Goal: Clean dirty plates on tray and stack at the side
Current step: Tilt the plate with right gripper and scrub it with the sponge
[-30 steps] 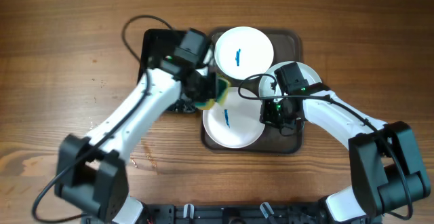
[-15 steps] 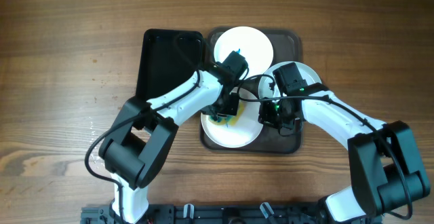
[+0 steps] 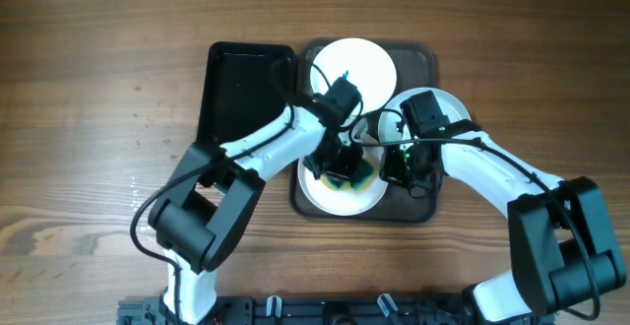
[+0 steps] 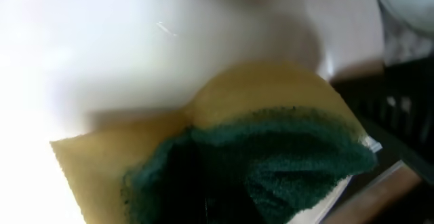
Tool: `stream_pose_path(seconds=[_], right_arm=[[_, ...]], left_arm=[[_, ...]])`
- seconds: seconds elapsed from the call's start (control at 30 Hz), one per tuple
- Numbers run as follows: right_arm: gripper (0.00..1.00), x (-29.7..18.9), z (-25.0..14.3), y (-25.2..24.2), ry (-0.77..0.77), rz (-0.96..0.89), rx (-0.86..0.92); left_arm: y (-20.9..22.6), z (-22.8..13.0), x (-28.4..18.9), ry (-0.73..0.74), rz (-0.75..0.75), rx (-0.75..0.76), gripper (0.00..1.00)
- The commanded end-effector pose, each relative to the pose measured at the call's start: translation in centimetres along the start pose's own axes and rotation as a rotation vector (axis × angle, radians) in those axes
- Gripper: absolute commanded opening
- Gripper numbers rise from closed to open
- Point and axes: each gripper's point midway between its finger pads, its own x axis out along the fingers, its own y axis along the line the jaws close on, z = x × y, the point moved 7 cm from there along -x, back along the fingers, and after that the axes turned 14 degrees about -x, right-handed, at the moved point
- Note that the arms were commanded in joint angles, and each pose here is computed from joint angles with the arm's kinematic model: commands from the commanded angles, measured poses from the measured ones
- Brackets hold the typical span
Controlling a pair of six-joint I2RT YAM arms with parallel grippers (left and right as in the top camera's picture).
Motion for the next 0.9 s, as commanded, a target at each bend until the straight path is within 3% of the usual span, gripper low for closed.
stream_pose_path(seconds=[0.0,0.07,0.13,0.2,0.37,0.57,0.63,0.67,0.73,0.87], right_arm=[[0.04,0.5,0.0,-0.7,-0.001,-0.056,0.020],[0.04,0.5,0.0,-0.7,-0.002,-0.055,0.020],[0.04,0.5,0.0,-0.7,-0.002,-0.055,0.021],[0.04,0.5,0.0,-0.7,-0.002,-0.055,0.020],[0.05,0.5,0.0,-0.7,-0.004,-0.055,0.019],[0.04,0.5,0.0,-0.7,-0.003,-0.055,0.019],[0.04,0.5,0.0,-0.7,-0.002,-0.056,0.019],[0.04,0.5,0.0,-0.7,-0.003,-0.055,0.020],[0.04,0.5,0.0,-0.7,-0.002,-0.055,0.020],[0.04,0.5,0.0,-0.7,-0.002,-0.056,0.019]], left_arm=[[-0.2,-3.7,2.8,0.224,-0.047,0.017,0.04],[0.7,-4.1,2.6,0.240,0.018,0.005,0.04],[4.3,-3.0,1.9,0.121,0.307,-0.152,0.04],[7.1,-2.0,0.8,0.032,0.468,-0.248,0.04],[10.8,0.6,-1.7,-0.126,0.615,-0.369,0.04],[8.4,4.2,-2.8,-0.274,0.455,-0.418,0.04],[6.8,5.2,-2.2,-0.270,0.305,-0.395,0.04],[4.8,5.6,-1.8,-0.225,0.133,-0.321,0.04],[2.5,5.8,-1.5,-0.175,-0.054,-0.263,0.04],[0.7,5.7,-1.2,-0.158,-0.139,-0.191,0.04]])
